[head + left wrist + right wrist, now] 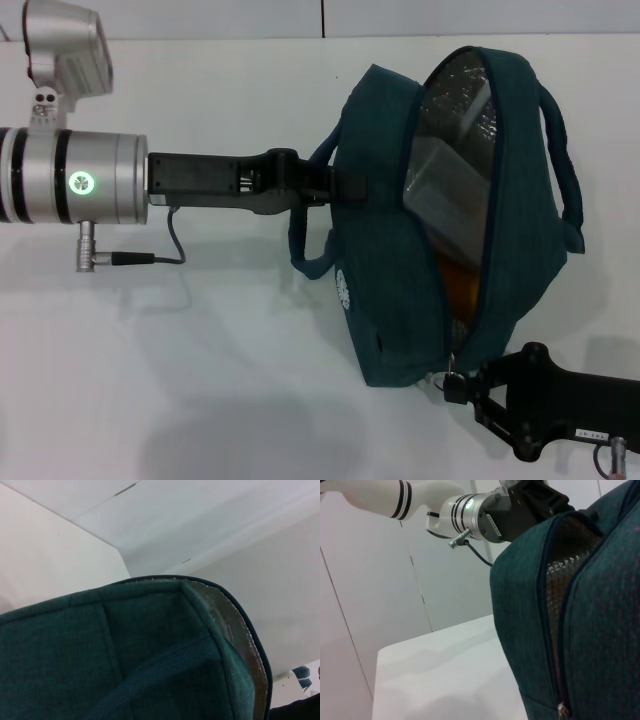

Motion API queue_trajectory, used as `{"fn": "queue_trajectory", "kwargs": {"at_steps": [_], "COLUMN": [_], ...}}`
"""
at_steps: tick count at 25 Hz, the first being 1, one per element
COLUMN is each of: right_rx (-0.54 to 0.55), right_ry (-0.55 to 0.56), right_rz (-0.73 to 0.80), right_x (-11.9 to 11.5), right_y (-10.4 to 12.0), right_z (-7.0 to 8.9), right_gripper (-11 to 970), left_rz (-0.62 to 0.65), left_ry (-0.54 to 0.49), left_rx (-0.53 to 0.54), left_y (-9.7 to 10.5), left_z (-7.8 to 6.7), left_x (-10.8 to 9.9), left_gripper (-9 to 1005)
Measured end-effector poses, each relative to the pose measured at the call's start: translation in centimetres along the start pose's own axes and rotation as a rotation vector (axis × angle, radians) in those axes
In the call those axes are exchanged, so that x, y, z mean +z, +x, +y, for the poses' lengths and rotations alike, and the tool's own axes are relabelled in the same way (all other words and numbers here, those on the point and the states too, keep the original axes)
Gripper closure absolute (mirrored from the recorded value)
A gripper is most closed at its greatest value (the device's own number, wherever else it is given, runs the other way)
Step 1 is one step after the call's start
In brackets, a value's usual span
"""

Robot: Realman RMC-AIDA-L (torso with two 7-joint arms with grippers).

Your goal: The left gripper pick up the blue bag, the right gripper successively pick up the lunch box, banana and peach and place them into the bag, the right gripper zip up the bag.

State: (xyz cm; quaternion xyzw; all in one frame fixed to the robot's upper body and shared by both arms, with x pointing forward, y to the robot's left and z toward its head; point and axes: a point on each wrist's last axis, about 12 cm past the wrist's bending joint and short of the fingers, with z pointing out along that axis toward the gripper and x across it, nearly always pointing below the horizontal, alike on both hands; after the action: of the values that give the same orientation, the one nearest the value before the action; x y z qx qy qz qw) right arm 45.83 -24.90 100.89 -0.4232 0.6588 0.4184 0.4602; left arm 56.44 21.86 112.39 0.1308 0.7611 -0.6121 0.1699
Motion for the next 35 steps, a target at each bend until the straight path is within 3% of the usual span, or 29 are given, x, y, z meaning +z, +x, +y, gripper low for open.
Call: {"fn": "queue_trajectory", "kwargs": {"at_steps": [7, 22, 35], "right_rx": [0.001, -0.026, -0.065], "right_ry": [0.007, 0.059, 0.052], "right_rz": [-0.011, -0.182, -0.293], "right_x": [-0.3, -4.0, -3.3], "right_y": [0.0, -1.0, -2.9], "right_z": [0.0, 1.2, 0.4], "right_gripper": [957, 957, 957], "left_rz": [-0.001, -0.016, -0.04], "left_ry": [0.0, -0.012, 0.009], "left_rx": [0.003, 0.017, 0.104], "left_y": [-0.1, -0.1, 0.6], "left_z": [0.0, 0.2, 0.3], "left_x": [0.0, -0.2, -0.2], "left_gripper": [958, 950, 944]}}
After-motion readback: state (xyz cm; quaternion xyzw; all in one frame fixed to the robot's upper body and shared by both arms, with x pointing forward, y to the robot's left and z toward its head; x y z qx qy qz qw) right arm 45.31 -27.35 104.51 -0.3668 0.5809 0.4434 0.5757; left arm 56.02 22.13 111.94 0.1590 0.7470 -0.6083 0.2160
